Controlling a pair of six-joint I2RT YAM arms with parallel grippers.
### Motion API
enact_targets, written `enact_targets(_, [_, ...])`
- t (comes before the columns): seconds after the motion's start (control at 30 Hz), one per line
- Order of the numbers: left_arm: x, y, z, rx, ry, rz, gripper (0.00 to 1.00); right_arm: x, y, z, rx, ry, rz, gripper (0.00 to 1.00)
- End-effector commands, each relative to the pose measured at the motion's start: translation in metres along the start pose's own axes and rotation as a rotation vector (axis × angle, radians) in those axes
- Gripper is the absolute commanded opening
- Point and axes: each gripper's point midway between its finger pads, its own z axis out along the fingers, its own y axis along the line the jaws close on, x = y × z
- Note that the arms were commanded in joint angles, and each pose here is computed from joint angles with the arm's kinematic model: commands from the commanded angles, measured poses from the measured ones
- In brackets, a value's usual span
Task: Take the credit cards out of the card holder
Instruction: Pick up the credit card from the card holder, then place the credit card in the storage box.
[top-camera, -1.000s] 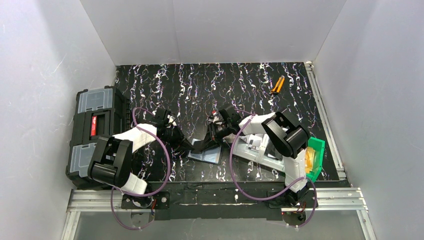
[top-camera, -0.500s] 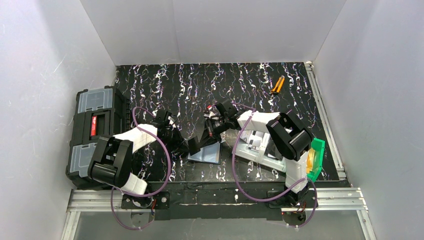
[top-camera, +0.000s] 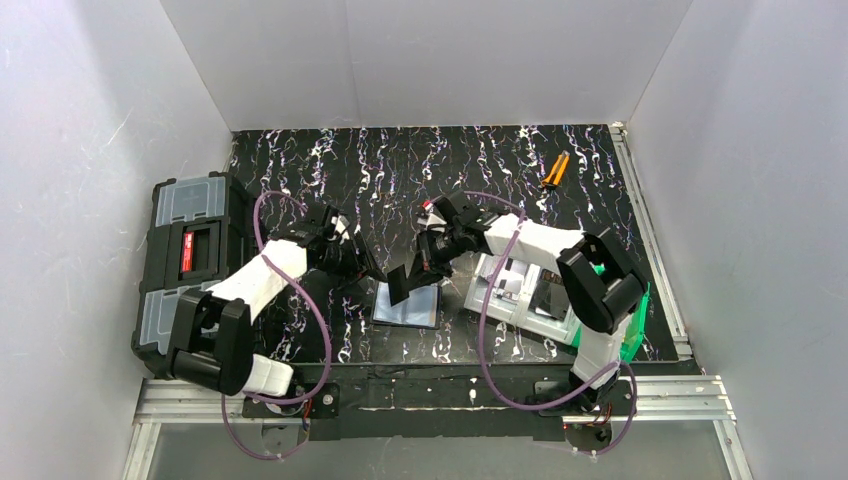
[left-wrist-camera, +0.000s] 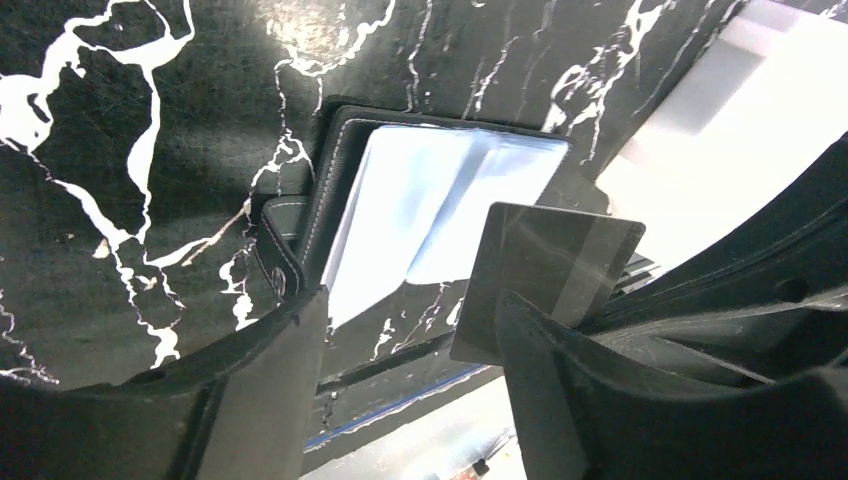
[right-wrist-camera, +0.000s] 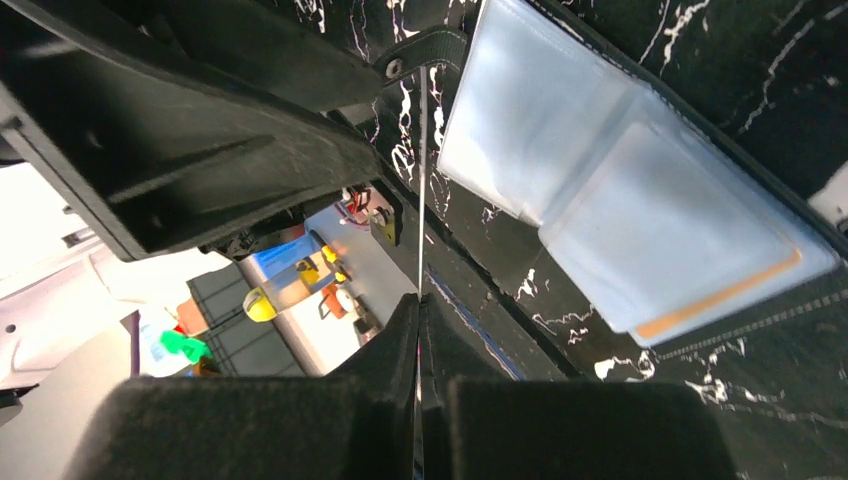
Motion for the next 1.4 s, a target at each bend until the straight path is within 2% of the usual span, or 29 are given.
enact_targets(0.0, [-0.003,-0.009,-0.024,-0.004,-0.041,0.084,0.63,-0.007,0.016,-0.031,0.058,-0.105,-0.056,0.01])
enact_targets(0.33, [-0.008,-0.031,-0.043,0.060,-0.067,0.152,0.66,0.008,-0.025,-0.117,0.327,-0.334,0.039,0.01])
enact_targets(0.77, [-0.007,-0.039,-0.044,0.095,-0.045,0.171,0.66,0.058,-0.107,-0.239,0.681,-0.628,0.307,0.01])
enact_targets(1.0, [-0.008,-0.043,-0.046,0.108,-0.048,0.173,0.66,0.080,-0.148,-0.264,0.809,-0.642,0.445,0.01])
enact_targets(1.37, [-0.004,-0.040,-0.047,0.099,-0.045,0.169,0.66,0.063,-0.189,-0.264,0.950,-0.572,0.491,0.01])
